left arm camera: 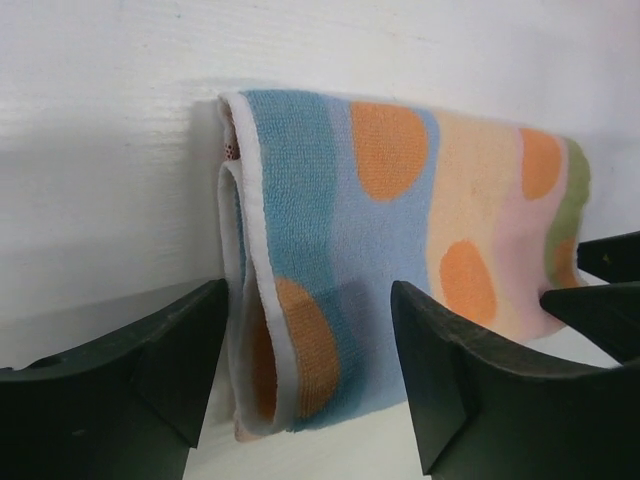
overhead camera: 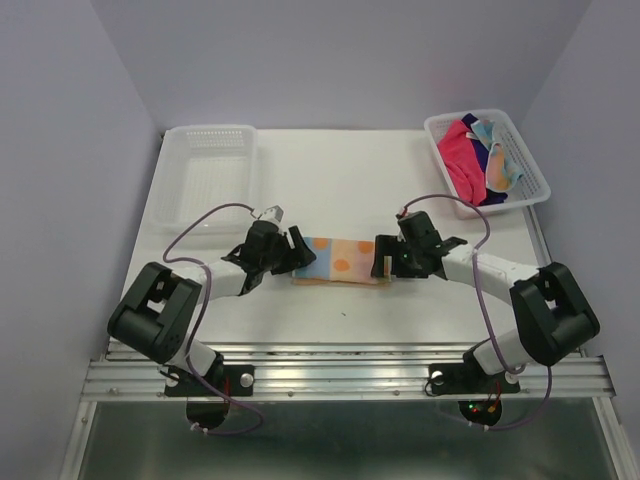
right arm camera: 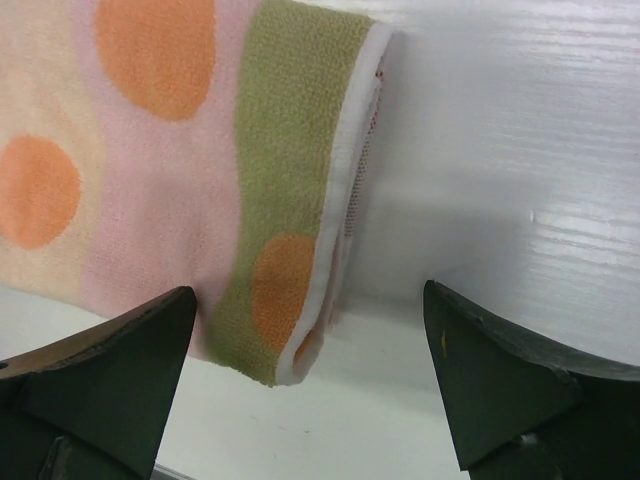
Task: Fold and stack the towels
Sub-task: Neatly place the folded towel into the bin
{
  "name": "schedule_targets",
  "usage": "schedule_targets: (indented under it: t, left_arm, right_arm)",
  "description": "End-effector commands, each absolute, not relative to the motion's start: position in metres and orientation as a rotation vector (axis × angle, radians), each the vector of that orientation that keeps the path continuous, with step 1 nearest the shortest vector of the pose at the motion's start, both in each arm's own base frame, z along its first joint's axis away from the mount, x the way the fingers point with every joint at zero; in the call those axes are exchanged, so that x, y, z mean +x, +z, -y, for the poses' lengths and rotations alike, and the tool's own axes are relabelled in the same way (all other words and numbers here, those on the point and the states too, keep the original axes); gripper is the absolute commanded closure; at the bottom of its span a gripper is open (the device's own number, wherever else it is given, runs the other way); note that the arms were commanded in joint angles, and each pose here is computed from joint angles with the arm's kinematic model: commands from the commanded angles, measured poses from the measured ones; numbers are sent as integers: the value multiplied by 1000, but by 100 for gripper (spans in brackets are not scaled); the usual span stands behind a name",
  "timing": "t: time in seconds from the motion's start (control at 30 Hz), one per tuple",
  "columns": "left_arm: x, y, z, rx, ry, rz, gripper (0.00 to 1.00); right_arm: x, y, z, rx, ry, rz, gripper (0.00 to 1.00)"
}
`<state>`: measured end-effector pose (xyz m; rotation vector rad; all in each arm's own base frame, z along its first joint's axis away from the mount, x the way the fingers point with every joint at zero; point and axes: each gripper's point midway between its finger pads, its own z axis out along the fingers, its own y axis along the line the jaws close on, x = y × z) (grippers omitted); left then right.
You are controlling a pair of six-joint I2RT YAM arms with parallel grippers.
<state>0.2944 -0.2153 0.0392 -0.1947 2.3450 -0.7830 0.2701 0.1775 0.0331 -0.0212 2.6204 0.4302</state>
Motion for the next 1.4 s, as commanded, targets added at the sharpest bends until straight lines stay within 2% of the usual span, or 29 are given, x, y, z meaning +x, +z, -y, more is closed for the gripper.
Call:
schedule_targets:
  t: [0.0, 0.17, 0.23, 0.33, 0.43, 0.5, 0.53, 0.57, 0.67, 0.97, 1.13, 1.23, 1.37]
  left_arm:
    - [280, 13, 213, -170, -715, -2449, 24]
    - [276, -7, 208, -193, -599, -2518, 49]
    - [272, -16, 209, -179, -558, -2549, 56]
    - [265, -20, 215, -148, -544, -2570, 58]
    - [261, -22, 214, -132, -488, -2578, 64]
    - [261, -23, 209, -124, -419, -2587, 83]
    - [263, -23, 206, -118, -378, -2578, 97]
    - [263, -23, 204, -115, -351, -2576, 100]
    - [272, -12, 201, -66, -273, -2534, 100]
    - [312, 66, 184, 63, -84, -2261, 100]
    - [324, 105, 209, 247, -161, -2167, 100]
    - [335, 116, 186, 265, 40, -2156, 100]
    - [335, 132, 172, 343, 145, -2121, 100]
  right_arm:
    - [262, 26, -167, 0, 374, -2623, 0]
    - [263, 27, -167, -10, 376, -2612, 0]
    - [263, 29, -168, -20, 381, -2603, 0]
    - [265, 33, -169, -23, 392, -2586, 0]
    - [267, 36, -170, -27, 402, -2575, 0]
    - [267, 38, -170, -24, 402, -2568, 0]
    - [268, 40, -170, -23, 403, -2563, 0]
    - [268, 41, -170, -24, 403, -2557, 0]
    - [272, 51, -167, -14, 391, -2514, 0]
    - [282, 83, -153, 52, 356, -2364, 0]
    - [283, 89, -146, 77, 328, -2335, 0]
    - [281, 91, -145, 81, 328, -2325, 0]
    - [281, 94, -144, 85, 335, -2307, 0]
